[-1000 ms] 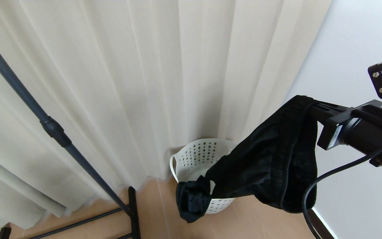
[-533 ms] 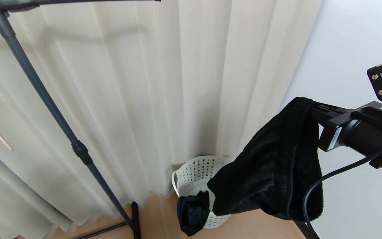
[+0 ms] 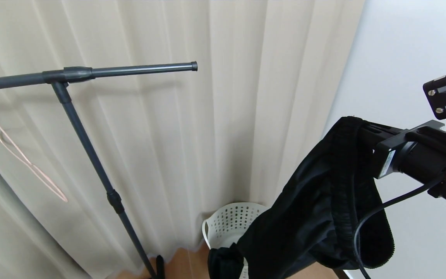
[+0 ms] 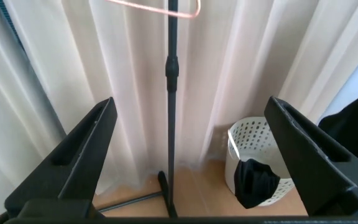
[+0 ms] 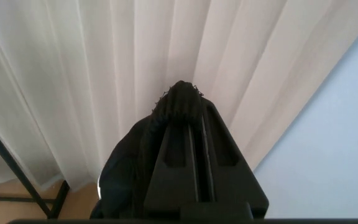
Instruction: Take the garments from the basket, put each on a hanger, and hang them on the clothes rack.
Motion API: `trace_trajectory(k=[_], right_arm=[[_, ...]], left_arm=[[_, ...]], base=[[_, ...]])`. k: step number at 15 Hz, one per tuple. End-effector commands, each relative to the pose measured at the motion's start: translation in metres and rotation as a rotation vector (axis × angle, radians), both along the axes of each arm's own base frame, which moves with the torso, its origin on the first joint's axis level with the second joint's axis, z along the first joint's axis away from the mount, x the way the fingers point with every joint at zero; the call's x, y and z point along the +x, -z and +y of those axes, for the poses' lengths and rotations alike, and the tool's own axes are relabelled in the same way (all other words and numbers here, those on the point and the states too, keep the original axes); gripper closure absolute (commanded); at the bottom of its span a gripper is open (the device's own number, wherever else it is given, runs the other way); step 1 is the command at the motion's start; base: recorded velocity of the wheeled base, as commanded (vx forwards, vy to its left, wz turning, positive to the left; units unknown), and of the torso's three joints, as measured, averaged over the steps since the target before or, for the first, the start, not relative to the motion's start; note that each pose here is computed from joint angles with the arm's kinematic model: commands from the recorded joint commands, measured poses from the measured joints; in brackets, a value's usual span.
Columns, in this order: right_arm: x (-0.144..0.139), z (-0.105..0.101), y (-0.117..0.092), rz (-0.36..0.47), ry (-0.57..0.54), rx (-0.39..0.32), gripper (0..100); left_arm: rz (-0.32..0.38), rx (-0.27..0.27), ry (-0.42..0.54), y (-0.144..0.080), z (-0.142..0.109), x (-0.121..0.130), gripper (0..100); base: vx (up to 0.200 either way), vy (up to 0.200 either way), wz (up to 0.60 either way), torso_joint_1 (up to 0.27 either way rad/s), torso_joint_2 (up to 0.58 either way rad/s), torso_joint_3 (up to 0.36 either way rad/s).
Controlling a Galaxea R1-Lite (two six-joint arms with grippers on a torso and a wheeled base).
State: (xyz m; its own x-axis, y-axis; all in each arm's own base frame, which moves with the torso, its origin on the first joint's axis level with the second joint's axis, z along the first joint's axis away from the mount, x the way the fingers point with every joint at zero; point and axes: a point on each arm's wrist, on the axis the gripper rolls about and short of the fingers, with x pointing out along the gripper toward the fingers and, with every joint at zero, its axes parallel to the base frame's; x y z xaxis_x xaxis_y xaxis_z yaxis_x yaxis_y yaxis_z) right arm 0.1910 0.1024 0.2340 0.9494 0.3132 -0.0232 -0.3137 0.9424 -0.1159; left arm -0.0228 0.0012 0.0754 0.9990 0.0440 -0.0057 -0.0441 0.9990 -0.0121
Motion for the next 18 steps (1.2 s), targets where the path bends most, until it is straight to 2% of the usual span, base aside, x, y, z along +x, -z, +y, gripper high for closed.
trace_trajectory(k=[1, 11, 14, 18], right_arm=[[0.0017, 0.001, 0.0019, 0.007, 0.0, -0.004, 100], [-0.0005, -0.0002, 0.0016, 0.005, 0.0, -0.003, 100], [-0.003, -0.0016, 0.0067, 0.005, -0.002, -0.05, 100], [-0.0032, -0.0018, 0.0063, 0.003, 0.001, -0.051, 100]], left_arm=[[-0.001, 0.0, 0.0, -0.0001, 0.0, 0.0, 0], [0.0, -0.001, -0.002, 0.0004, 0.0, 0.0001, 0], [0.0, -0.001, 0.0, 0.0004, 0.0, 0.0001, 0], [0.0, -0.001, 0.0, 0.0004, 0.0, 0.0001, 0]], base=[[0.0, 0.0, 0.0, 0.237, -0.57, -0.295], [0.0, 0.0, 0.0, 0.219, -0.49, -0.274], [0.0, 0.0, 0.0, 0.129, -0.29, -0.159], [0.0, 0.0, 0.6, 0.008, -0.02, -0.01]])
